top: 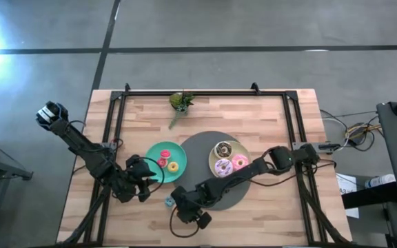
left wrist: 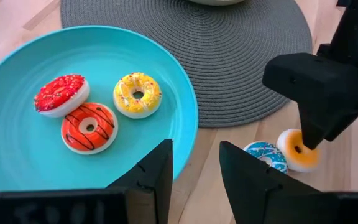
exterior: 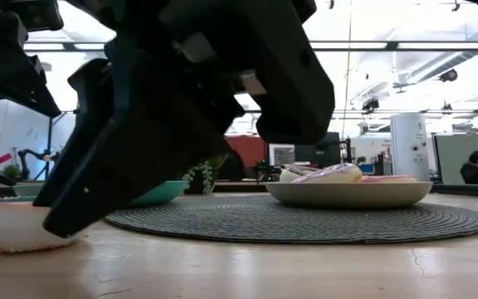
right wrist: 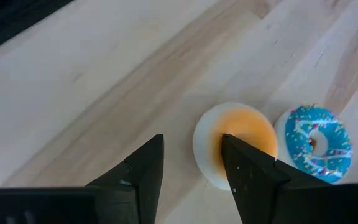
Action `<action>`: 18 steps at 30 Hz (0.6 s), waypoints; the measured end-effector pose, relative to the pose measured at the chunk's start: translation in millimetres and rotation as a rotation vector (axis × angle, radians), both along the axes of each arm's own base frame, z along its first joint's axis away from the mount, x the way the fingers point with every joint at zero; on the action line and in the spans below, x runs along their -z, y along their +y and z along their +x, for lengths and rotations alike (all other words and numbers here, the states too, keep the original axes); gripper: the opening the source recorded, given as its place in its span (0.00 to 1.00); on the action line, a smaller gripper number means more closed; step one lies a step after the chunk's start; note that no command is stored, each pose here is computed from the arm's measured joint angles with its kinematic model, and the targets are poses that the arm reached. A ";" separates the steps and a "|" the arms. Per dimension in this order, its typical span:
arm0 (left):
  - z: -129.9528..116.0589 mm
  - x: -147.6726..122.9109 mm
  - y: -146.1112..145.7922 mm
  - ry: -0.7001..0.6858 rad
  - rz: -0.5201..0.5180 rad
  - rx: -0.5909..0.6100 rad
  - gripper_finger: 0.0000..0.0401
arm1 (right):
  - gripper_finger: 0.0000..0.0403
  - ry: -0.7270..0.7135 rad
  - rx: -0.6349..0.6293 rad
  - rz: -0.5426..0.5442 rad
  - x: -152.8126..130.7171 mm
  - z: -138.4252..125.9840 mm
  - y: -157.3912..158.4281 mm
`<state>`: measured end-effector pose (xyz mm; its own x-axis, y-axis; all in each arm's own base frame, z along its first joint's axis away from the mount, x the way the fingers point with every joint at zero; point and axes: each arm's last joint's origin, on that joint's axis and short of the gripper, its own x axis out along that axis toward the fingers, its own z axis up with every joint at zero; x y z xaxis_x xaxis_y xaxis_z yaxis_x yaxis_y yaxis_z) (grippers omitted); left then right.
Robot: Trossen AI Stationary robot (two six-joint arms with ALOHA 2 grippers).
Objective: Pick & Place donuts
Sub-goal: Put the white doughnut on the green plate
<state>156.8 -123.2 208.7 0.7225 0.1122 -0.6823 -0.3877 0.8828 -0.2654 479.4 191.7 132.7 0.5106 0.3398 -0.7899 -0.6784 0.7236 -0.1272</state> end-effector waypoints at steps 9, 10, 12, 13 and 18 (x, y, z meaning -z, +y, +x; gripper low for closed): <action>0.2 0.0 0.4 -0.004 -0.006 -0.014 0.26 | 0.35 -0.039 0.028 -0.010 1.5 2.2 -1.4; 0.2 -0.1 0.5 -0.007 -0.005 -0.017 0.26 | 0.35 -0.051 0.035 -0.011 2.1 3.1 -2.7; 0.2 -0.2 0.6 -0.010 -0.002 -0.021 0.26 | 0.33 -0.073 0.047 -0.009 4.6 4.9 -6.3; 0.3 -0.1 0.6 -0.011 0.000 -0.023 0.26 | 0.32 -0.075 0.053 -0.006 6.0 5.3 -8.1; 0.3 -0.2 0.6 -0.013 -0.006 -0.029 0.26 | 0.28 -0.054 0.083 0.003 14.5 3.0 -14.4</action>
